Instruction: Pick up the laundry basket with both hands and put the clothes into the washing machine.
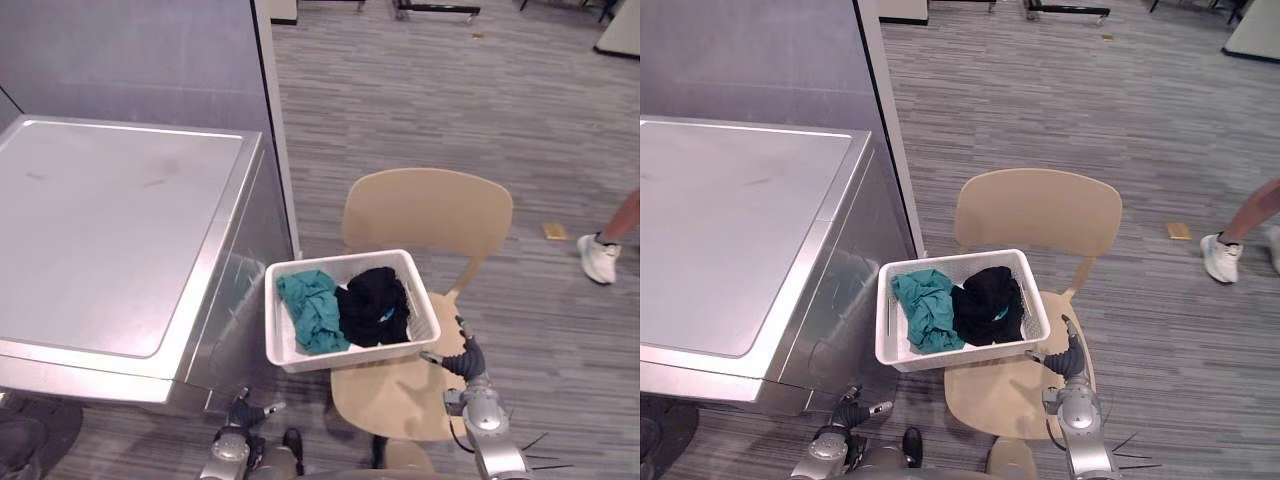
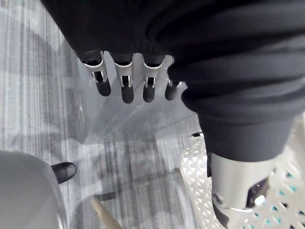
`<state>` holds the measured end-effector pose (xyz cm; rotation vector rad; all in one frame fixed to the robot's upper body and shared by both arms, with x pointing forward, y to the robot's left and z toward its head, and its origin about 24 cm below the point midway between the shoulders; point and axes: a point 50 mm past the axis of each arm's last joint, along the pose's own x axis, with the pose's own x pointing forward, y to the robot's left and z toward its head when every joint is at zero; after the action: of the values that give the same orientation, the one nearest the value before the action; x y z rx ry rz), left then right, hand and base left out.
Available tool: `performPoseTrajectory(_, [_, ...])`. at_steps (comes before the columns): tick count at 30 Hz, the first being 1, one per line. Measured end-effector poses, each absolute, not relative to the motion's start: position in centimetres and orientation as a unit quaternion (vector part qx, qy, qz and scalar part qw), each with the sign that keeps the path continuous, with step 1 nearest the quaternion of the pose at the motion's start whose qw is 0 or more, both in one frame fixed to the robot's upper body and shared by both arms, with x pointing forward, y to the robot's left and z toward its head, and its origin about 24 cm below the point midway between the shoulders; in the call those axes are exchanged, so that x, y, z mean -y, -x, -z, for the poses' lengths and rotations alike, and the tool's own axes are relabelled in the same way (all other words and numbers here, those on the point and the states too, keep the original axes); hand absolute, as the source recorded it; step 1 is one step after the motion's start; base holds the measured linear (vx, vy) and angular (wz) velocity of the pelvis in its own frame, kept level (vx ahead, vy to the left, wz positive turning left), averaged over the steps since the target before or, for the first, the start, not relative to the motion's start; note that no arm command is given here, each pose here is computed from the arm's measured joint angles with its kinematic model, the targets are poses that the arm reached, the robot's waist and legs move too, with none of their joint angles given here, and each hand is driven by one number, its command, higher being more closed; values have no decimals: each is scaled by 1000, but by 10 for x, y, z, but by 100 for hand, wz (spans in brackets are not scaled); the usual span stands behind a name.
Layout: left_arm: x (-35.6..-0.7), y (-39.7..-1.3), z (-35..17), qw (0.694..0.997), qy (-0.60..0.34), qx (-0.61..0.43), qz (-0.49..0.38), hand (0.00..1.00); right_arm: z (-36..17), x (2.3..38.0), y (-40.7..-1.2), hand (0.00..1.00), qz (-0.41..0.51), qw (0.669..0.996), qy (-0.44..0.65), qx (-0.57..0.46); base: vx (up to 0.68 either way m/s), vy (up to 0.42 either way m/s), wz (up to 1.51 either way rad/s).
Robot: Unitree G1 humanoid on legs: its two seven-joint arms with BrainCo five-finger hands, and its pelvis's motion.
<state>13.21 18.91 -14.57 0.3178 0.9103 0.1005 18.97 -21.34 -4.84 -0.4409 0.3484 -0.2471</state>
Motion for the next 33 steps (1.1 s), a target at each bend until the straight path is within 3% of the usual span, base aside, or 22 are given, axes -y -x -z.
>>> performPoseTrajectory(7, [-189, -124, 148, 880, -156, -447, -45, 0, 51, 215, -170, 0, 110, 944, 249, -185, 17, -107, 12])
performPoseTrajectory(17, [-186, -123, 148, 881, -169, -441, -15, 0, 44, 207, -181, 0, 64, 948, 271, -155, -2, 6, 11])
performPoseTrajectory(25, [-186, -124, 148, 881, -178, -438, -1, 0, 49, 184, -218, 0, -56, 935, 322, -141, -9, 0, 25])
performPoseTrajectory(28, [-187, -134, 144, 888, -181, -424, -2, 0, 36, 162, -253, 0, -100, 928, 344, -102, -87, -13, 59])
performPoseTrajectory(33, [-189, -164, 132, 906, -180, -382, -16, 0, 6, 154, -303, 0, -96, 924, 365, -58, -123, -7, 49])
